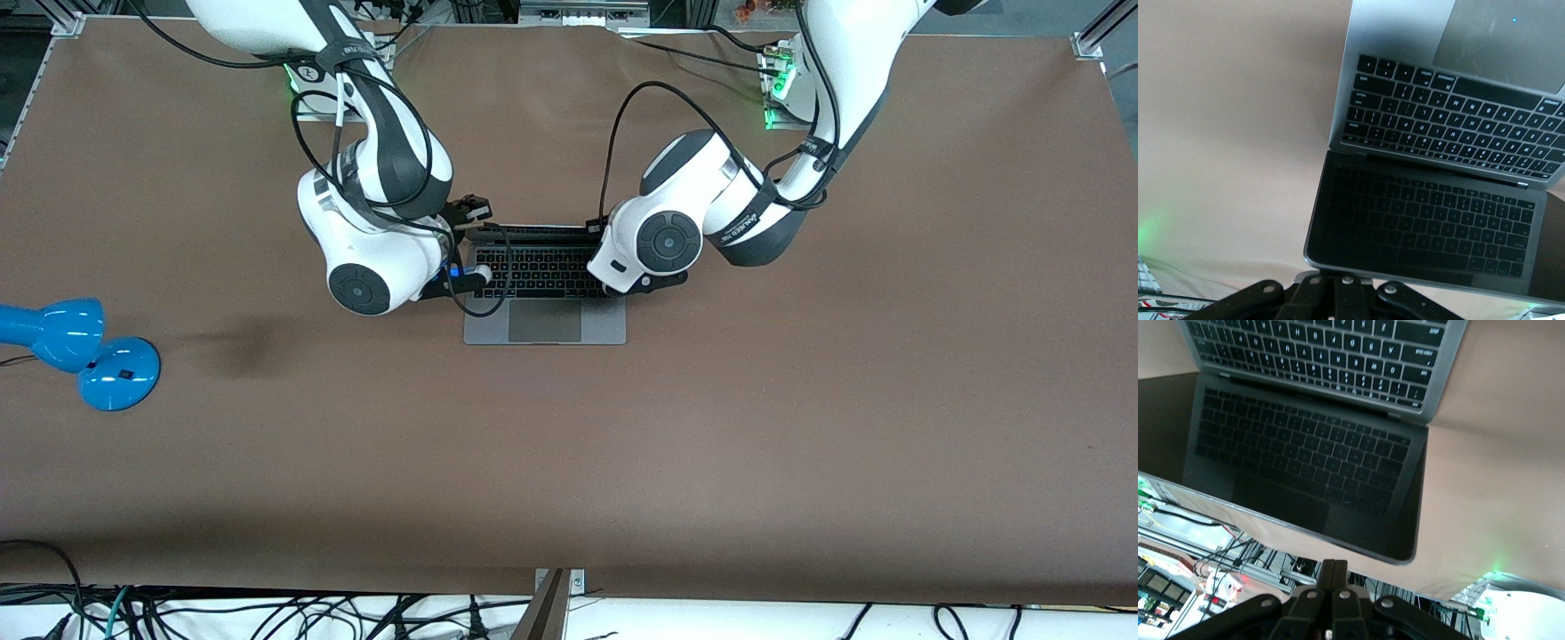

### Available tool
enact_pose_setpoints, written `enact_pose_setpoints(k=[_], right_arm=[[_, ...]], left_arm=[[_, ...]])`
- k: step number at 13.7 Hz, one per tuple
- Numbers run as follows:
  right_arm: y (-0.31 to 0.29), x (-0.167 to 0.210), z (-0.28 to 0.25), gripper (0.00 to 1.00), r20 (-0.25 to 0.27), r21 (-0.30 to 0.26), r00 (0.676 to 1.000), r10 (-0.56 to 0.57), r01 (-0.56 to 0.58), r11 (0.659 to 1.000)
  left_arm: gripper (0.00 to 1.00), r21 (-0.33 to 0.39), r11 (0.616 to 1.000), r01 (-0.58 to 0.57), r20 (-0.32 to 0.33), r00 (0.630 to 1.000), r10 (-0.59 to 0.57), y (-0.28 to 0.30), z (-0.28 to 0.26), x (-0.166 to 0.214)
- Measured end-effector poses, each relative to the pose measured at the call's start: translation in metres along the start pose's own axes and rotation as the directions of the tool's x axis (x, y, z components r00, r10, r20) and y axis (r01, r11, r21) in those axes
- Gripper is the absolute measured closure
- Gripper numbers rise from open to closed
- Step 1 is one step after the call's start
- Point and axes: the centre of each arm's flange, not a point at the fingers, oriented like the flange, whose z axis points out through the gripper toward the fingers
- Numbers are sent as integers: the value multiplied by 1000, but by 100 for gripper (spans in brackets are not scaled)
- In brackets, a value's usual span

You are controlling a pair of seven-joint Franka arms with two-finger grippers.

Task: Close laptop with both arms from behind
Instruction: 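Push the screen back edge forward with both grippers, tilting it down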

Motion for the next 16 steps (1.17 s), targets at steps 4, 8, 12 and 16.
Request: enact_pose_setpoints(k=[4,8,12,16], right_arm=[[1,7,-6,99,-30,4,1000,2,-2,1000],[5,17,-10,99,-45,0,999,8,-8,1000],[14,28,-17,99,-58,8,998,19,-19,1000],[19,40,-17,99,-62,12,998,27,-26,1000]], left_arm=[[99,-2,1000,10,-7,1000,-10,2,0,12],[99,-8,1000,16,-6,1000,-16,2,0,17],[99,-25,999,25,-12,1000,-25,2,1,26],[99,-36,999,35,-14,999,-36,2,6,36]])
